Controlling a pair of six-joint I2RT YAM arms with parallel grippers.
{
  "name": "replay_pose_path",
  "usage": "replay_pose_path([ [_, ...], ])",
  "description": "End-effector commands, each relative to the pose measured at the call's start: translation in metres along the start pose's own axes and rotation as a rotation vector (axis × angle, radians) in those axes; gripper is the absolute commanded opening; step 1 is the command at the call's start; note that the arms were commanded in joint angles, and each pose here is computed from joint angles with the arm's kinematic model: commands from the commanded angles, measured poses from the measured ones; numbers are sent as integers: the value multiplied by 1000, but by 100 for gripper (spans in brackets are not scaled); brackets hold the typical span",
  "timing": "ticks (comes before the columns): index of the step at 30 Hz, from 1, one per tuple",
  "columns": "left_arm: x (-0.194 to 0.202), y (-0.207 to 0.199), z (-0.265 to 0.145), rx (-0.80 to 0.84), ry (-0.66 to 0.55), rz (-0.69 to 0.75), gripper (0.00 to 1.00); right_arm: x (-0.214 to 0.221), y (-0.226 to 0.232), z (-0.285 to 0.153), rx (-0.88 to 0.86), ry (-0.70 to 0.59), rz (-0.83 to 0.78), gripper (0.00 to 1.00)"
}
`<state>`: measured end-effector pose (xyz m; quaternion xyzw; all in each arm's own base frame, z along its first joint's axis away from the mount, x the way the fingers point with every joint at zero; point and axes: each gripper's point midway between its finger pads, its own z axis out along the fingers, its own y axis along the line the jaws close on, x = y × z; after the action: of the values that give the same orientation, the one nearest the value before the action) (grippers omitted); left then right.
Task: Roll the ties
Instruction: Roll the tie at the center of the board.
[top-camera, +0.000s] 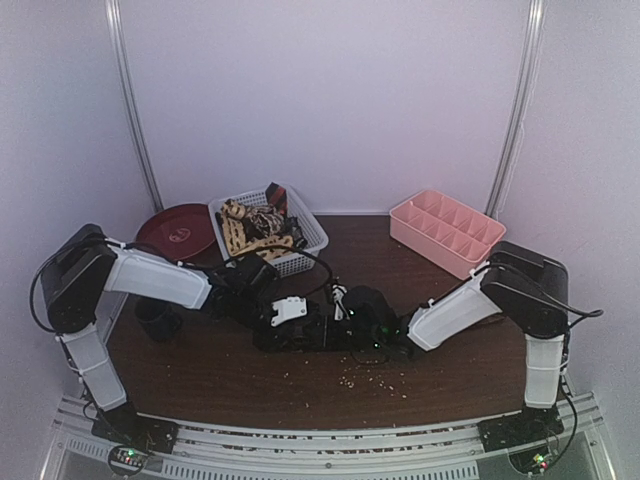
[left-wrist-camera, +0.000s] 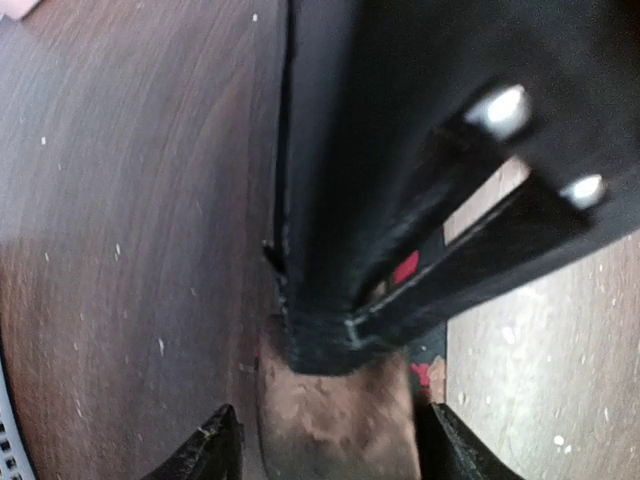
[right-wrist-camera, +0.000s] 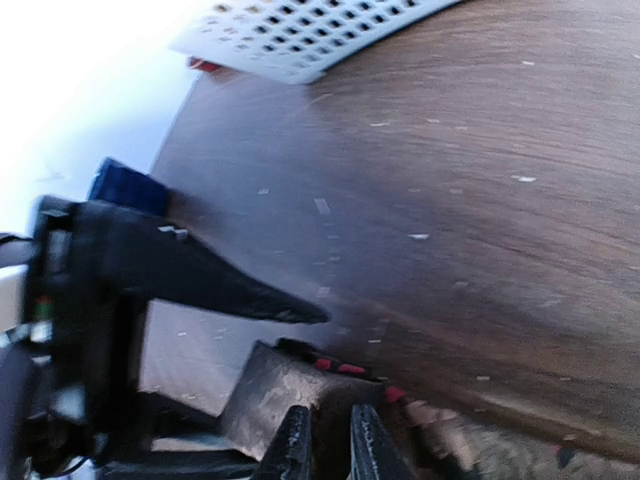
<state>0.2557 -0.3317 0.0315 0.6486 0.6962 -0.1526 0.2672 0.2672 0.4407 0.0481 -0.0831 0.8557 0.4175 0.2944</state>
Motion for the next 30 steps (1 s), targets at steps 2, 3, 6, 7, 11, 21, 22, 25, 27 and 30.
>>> replay_pose_path([
  [2, 6, 2, -13, -13, -13, -42, 63, 5, 18, 4, -88, 17, 5, 16],
  [3, 7, 1, -12, -10, -11, -48, 63, 7, 17, 5, -88, 21, 10, 16],
  [6, 9, 1, -11, -1, -12, -56, 63, 9, 15, 6, -93, 21, 27, 16],
  [7, 9, -1, -11, 4, -16, -55, 63, 11, 14, 7, -95, 24, 31, 15],
  [11, 5, -4, -11, 25, -35, -50, 63, 15, 10, 10, -90, 33, 43, 15],
  [21, 8, -17, -11, 91, -39, -16, 43, 14, 11, 11, -81, 39, 27, 15],
  [22, 10, -17, -10, 88, -31, -15, 40, 14, 11, 11, -80, 38, 27, 15],
  [25, 14, -13, -8, 70, -8, -18, 40, 14, 11, 11, -81, 40, 27, 15],
  [27, 14, -9, -10, 46, 1, -21, 50, 15, 10, 10, -81, 41, 29, 15],
  [30, 11, -5, -17, 15, -8, -21, 55, 17, 9, 10, -78, 45, 29, 15],
])
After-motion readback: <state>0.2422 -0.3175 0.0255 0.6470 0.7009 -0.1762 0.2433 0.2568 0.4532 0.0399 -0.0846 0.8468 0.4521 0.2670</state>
